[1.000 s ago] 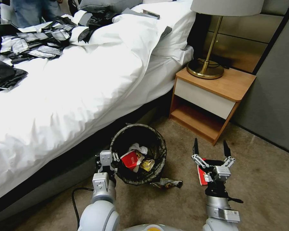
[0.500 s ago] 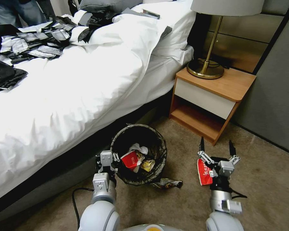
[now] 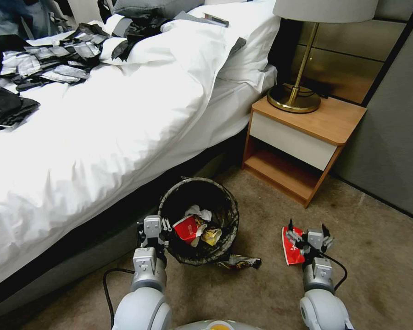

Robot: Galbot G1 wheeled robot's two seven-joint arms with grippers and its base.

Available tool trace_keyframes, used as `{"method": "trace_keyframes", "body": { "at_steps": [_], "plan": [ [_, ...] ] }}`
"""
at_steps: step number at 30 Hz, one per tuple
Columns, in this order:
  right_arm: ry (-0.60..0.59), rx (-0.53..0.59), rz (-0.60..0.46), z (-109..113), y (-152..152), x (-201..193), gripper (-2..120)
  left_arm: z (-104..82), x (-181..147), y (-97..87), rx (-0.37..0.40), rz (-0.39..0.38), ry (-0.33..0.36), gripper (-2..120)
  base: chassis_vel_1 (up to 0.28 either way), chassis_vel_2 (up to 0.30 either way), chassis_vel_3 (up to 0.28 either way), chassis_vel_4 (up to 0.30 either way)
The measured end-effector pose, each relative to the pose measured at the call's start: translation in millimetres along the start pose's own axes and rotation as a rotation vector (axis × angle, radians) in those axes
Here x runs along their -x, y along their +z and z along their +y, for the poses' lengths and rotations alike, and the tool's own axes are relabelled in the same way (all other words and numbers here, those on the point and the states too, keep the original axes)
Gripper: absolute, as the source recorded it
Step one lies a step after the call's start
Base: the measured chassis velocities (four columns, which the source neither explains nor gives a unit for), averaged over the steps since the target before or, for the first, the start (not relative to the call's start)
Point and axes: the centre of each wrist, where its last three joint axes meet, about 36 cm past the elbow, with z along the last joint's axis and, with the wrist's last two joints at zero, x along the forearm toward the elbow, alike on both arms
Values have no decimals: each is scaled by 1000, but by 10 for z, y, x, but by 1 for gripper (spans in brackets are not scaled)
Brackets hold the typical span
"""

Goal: Pick up the trash bin, then pick up the garbage from the floor and place it into the trash bin.

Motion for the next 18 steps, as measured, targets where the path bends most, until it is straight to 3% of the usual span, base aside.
{"method": "trace_keyframes", "body": {
  "at_steps": [9,18],
  "plan": [
    [-21,-4,142,-71,461,295,100,-14,-10,21,4,5,7,0,0,0,0,0],
    [-24,-1,164,-163,688,531,100,-9,-9,21,6,4,7,0,0,0,0,0]
  ]
}}
